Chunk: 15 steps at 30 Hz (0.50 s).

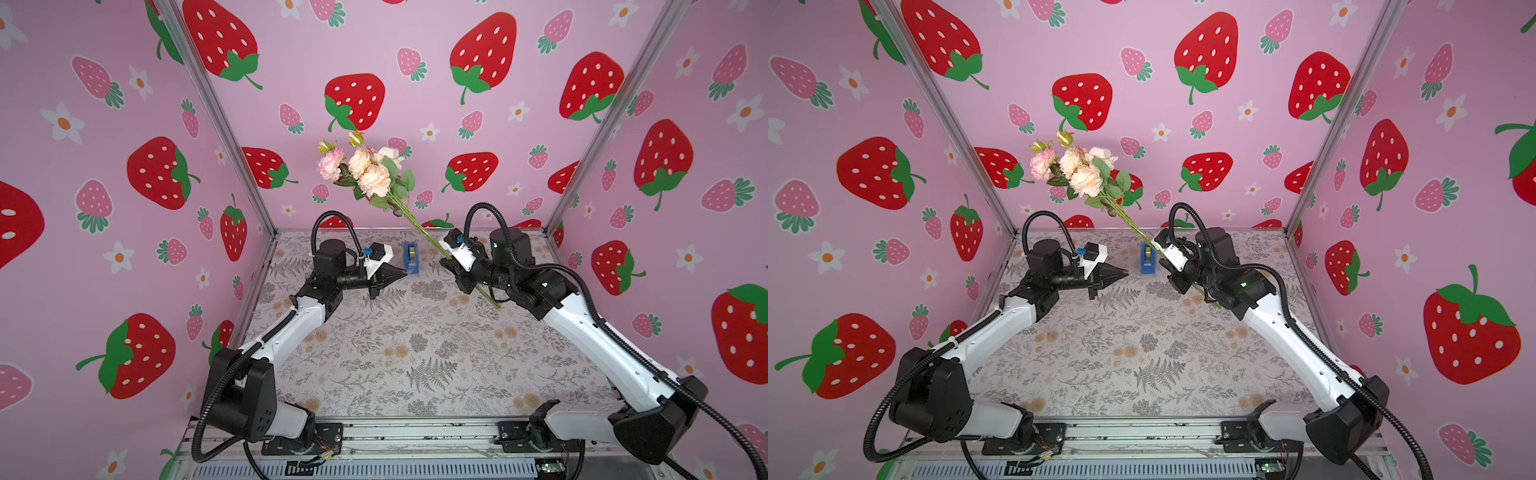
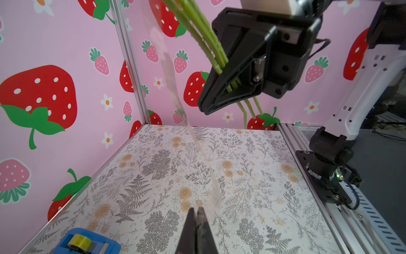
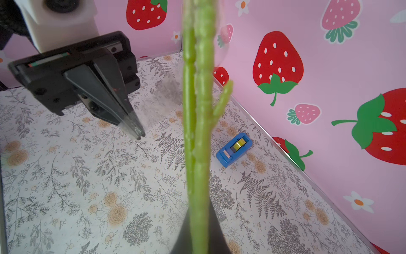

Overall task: Wrap bouquets with tape
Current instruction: Wrap the tape around the bouquet.

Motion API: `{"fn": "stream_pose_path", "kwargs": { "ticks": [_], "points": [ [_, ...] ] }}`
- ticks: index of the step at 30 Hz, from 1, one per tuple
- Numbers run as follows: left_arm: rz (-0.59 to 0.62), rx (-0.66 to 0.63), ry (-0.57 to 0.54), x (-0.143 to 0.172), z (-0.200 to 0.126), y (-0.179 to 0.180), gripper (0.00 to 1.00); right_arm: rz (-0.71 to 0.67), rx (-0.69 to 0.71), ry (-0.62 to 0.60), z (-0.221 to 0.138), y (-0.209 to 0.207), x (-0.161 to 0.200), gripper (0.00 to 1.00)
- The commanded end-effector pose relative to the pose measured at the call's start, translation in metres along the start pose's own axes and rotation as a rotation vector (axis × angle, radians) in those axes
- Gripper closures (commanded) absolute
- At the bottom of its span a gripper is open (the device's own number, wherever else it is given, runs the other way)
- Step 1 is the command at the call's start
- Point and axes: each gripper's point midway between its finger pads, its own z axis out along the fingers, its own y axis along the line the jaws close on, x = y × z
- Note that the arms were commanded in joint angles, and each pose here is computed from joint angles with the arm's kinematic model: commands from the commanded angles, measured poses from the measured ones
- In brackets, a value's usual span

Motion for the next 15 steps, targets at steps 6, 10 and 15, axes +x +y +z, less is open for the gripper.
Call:
{"fn": "stream_pose_path", "kwargs": {
  "ticks": [6, 10, 15],
  "points": [
    [0.052, 0.046, -0.025, -0.034, -0.013, -0.019, 1.00, 0.026, 0.178, 0.070, 0.017, -0.036, 0.010, 1.00],
    [0.045, 0.015, -0.035, -0.046, -0.014, -0.019, 1.00, 0.033, 0.215, 0.128, 0.029, -0.043, 0.026, 1.00],
    [0.066, 0.016, -0.064, -0.061, -0.005, -0.023, 1.00, 0.055, 0.208, 0.146, 0.044, -0.041, 0.040, 1.00]
  ]
}}
